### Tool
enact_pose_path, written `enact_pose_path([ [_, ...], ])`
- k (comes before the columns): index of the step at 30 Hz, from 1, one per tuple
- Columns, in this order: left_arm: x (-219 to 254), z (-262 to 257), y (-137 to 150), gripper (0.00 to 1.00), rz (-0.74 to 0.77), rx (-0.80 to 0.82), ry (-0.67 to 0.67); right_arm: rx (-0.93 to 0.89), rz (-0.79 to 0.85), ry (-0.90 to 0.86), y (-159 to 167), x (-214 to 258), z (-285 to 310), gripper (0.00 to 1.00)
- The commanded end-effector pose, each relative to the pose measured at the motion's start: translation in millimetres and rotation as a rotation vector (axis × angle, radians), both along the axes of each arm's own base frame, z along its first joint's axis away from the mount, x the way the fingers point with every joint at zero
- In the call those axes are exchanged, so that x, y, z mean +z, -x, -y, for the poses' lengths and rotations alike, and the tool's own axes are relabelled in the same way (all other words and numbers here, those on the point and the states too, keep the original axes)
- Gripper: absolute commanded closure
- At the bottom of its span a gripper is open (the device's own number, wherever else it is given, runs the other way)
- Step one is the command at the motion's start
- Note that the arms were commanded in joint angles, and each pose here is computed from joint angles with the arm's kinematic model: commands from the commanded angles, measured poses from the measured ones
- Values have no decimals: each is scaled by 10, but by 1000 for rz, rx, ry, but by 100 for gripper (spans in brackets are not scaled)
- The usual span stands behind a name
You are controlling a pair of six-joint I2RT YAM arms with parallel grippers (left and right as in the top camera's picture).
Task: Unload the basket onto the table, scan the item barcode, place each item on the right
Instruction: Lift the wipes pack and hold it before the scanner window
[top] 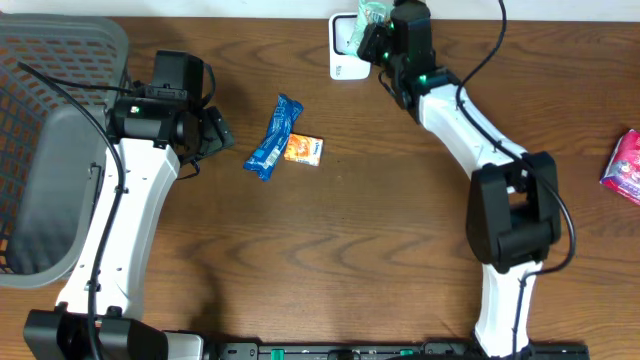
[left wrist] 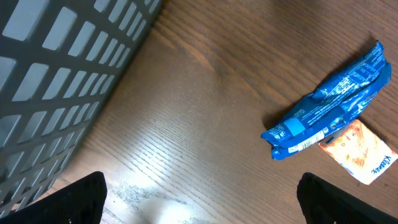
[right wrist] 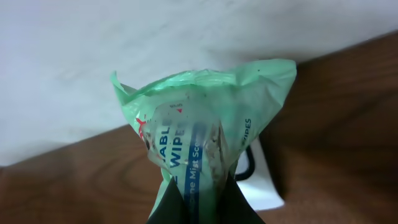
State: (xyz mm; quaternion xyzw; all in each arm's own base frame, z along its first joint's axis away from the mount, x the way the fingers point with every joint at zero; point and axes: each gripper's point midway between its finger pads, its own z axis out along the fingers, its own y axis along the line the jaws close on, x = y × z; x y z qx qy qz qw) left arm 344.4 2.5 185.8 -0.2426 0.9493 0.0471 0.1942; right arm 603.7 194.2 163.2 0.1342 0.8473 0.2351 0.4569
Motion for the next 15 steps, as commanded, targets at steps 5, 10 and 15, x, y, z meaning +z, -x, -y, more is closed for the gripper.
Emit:
enact_pose_path([
  [5, 11, -37, 18, 2, 1, 12, -17, 43, -16, -17, -299, 29, -142, 99],
  [10, 11, -37, 18, 2, 1, 12, -17, 50, -47, 12, -283, -75, -120, 99],
  [15, 11, -37, 18, 2, 1, 12, -17, 54, -47, 55, -266, 18, 8, 99],
])
